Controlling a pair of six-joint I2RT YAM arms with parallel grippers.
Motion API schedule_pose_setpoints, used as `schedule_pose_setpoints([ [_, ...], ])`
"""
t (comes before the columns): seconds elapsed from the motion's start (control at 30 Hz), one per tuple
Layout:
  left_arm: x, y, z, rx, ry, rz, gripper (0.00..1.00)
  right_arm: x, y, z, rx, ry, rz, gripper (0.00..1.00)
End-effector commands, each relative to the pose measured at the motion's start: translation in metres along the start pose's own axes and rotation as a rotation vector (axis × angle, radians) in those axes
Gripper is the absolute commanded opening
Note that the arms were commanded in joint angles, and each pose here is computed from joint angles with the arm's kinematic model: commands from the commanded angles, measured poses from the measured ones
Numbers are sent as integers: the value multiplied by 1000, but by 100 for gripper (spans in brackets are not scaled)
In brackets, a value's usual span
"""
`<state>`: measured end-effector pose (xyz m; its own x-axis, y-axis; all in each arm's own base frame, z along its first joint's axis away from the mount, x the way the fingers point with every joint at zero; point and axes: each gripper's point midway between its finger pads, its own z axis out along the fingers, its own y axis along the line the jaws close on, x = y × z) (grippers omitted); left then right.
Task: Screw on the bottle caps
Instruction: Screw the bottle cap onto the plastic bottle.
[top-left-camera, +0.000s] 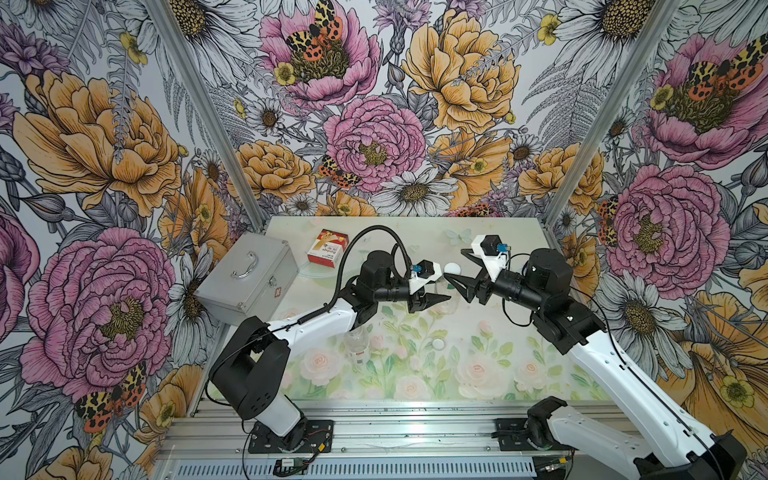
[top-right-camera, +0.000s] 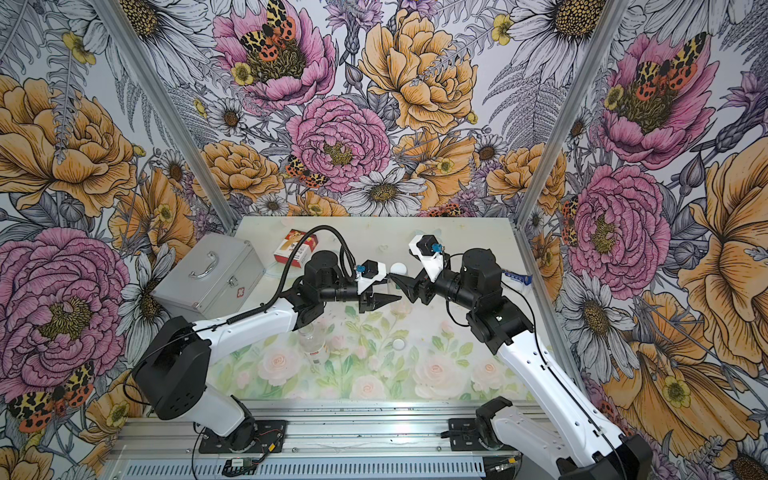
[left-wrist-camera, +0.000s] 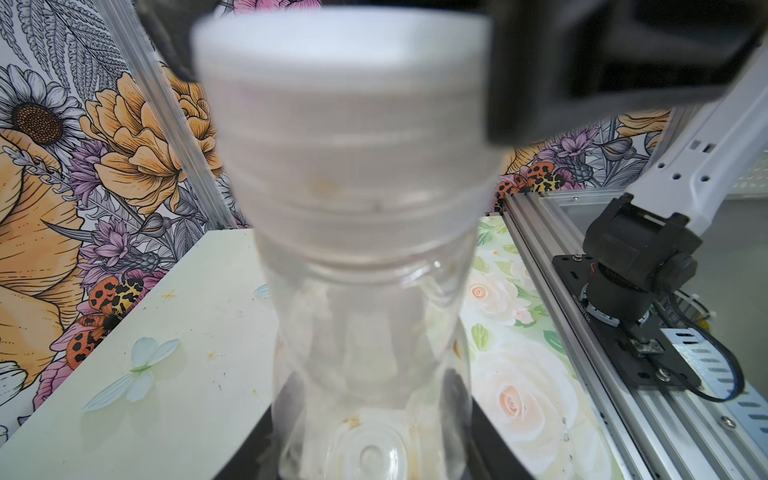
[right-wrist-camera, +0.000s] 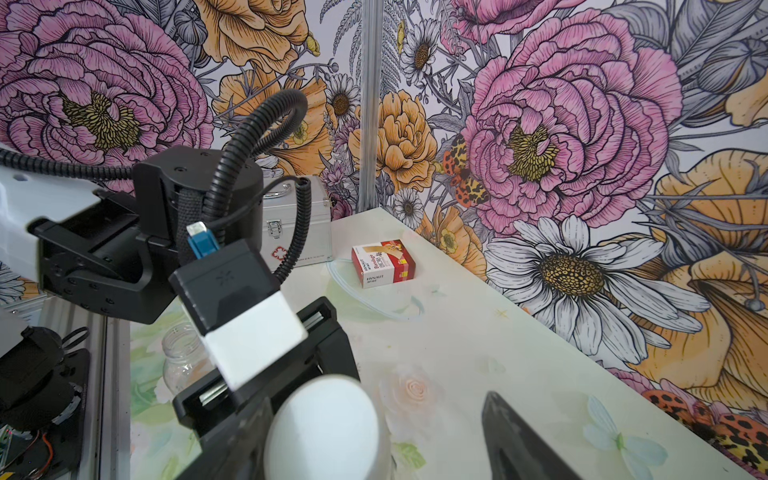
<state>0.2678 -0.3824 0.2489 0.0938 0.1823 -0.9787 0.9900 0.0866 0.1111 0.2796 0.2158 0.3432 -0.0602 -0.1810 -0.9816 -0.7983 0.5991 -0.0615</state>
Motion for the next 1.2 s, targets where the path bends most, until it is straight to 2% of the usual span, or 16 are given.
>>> schedule_pose_setpoints([
  [0.0, -21, -5, -2, 12, -47, 38, 40, 7, -10, 13, 73, 22, -15, 79],
  [0.2, -22, -6, 2, 13, -46, 33, 39, 12, -20, 32, 184, 46, 17, 79],
  [0.33, -16, -1, 4, -5, -35, 14, 39, 8, -4, 29, 112, 26, 17, 82],
  [0.43, -15, 4, 1, -17, -34, 5, 39, 8, 10, 14, 49, 17, -5, 83],
  [0.57, -15, 6, -5, -15, -37, 7, 39, 20, 28, -8, -72, 62, -30, 83],
  [0.7, -10, 7, -7, -21, -30, 11, 39, 17, 34, -25, -149, 31, -17, 82],
  [1.17, -10, -2, -7, 7, -34, 26, 39, -8, 11, -22, -104, 2, -29, 80],
])
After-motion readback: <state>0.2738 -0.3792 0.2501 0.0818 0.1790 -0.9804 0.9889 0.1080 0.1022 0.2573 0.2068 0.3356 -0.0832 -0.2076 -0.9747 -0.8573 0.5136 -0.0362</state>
